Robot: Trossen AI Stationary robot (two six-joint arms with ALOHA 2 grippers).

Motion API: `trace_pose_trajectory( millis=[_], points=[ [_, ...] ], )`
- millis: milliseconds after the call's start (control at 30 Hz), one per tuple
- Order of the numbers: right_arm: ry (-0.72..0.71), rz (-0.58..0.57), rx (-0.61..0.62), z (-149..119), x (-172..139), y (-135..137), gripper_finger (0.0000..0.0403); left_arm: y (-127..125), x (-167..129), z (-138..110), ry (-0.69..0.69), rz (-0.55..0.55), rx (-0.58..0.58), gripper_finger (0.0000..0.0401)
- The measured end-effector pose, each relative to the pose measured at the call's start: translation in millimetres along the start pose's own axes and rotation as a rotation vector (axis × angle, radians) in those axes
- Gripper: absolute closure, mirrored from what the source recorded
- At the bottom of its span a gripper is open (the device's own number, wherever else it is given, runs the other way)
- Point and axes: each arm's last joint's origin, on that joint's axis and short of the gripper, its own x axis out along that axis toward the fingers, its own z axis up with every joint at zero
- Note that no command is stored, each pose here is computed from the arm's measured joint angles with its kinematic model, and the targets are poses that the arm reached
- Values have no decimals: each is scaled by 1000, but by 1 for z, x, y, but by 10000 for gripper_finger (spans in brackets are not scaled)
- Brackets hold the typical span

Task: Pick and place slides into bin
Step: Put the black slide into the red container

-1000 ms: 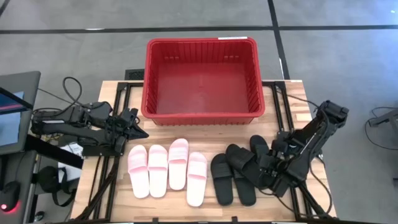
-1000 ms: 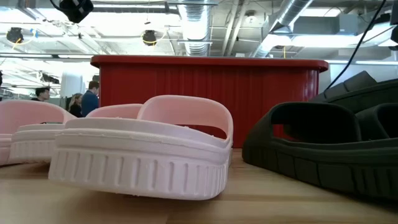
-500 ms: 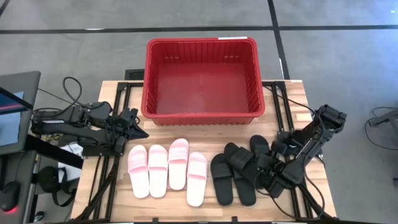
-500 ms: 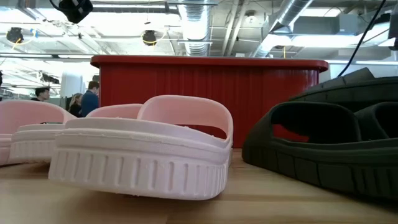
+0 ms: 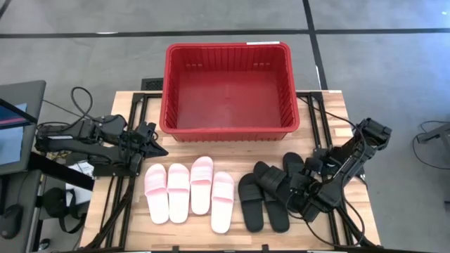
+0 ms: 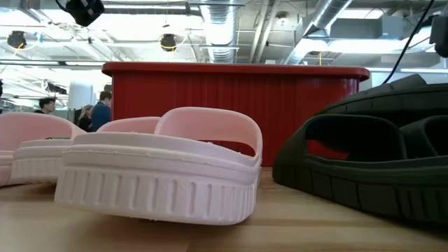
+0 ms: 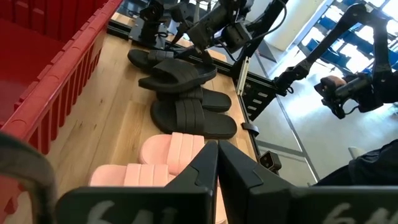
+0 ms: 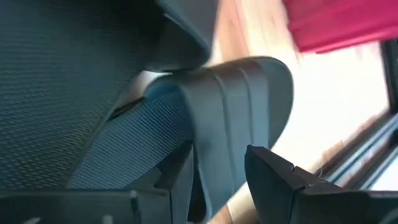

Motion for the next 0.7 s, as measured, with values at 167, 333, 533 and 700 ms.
trace_pose_trajectory(
  millis=[167,333,533,700],
  points=[
    [31,-5,-57,-6,9,0,272,0,0,0,1,-1,-1,401],
    [21,-42,-58,-4,11,-5,275,0,0,0,2,-2,-19,401],
    [40,-56,-53,-4,16,-7,276,0,0,0,2,-2,-16,401],
    [70,-48,-28,-3,23,-8,276,0,0,0,0,2,-13,401]
  ],
)
